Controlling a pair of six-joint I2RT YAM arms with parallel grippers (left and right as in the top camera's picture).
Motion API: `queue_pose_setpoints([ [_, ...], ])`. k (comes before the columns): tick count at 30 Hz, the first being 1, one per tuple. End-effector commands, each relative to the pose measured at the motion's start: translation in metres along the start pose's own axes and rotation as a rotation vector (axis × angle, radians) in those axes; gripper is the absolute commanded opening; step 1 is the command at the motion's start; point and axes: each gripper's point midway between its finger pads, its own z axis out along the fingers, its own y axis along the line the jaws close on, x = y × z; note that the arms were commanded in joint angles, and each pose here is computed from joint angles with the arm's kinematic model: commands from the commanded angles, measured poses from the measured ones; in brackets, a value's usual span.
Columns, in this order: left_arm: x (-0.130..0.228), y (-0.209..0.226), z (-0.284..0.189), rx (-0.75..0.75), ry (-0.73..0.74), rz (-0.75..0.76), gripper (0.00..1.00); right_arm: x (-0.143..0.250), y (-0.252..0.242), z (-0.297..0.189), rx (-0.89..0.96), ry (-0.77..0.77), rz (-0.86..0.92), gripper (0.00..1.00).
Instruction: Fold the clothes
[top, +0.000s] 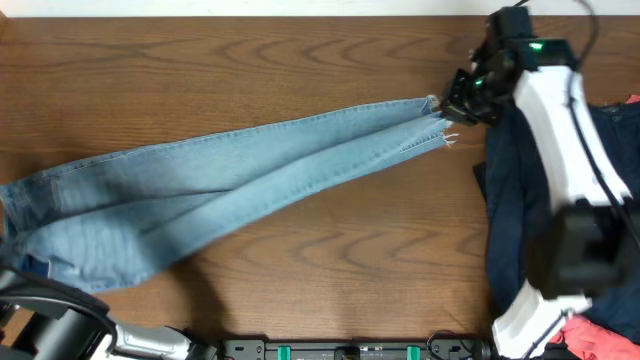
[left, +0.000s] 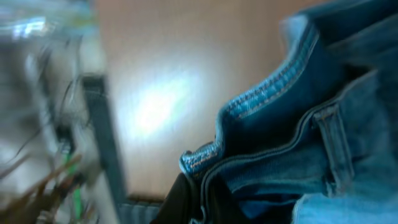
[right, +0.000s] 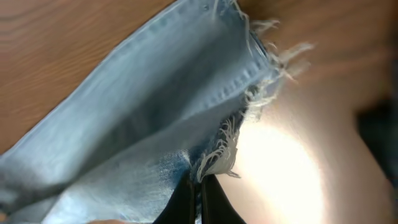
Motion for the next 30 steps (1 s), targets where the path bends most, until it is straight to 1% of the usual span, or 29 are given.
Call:
queue_pose_setpoints([
  [1,0.002,0.030,-0.006,-0.047,0.009,-0.069,0.06,0.004,-0.006,-0.054,0.045,-0.128,0.041,0.01],
  [4,0.009,0.046,-0.004,-0.075,0.052,-0.089,0.06,0.015,-0.010,-0.068,0.056,-0.130,0.084,0.01],
  [7,0.013,0.058,-0.004,-0.120,0.067,-0.094,0.06,0.024,-0.016,-0.068,0.083,-0.100,0.110,0.01],
  [12,0.006,0.061,-0.004,-0.135,0.037,-0.101,0.06,0.029,-0.034,-0.057,0.176,-0.056,0.155,0.01],
  [16,0.007,0.063,-0.003,-0.150,0.041,-0.097,0.06,0.034,-0.045,-0.039,0.233,0.018,0.172,0.01],
  [18,0.010,0.059,-0.003,-0.121,0.058,-0.102,0.06,0.031,-0.046,-0.031,0.237,0.028,0.159,0.01],
  [21,0.016,0.041,-0.004,-0.009,0.097,-0.111,0.06,0.013,-0.034,-0.029,0.184,-0.036,0.053,0.01],
  [23,0.020,0.037,-0.008,0.041,0.120,-0.121,0.06,0.001,-0.022,-0.037,0.133,-0.102,0.020,0.01],
  [26,0.029,0.045,-0.013,0.035,0.148,-0.132,0.06,-0.004,-0.012,-0.053,0.080,-0.157,0.011,0.01],
  [30,0.048,0.064,-0.015,0.000,0.238,-0.173,0.06,0.001,-0.010,-0.068,0.068,-0.180,0.034,0.01],
])
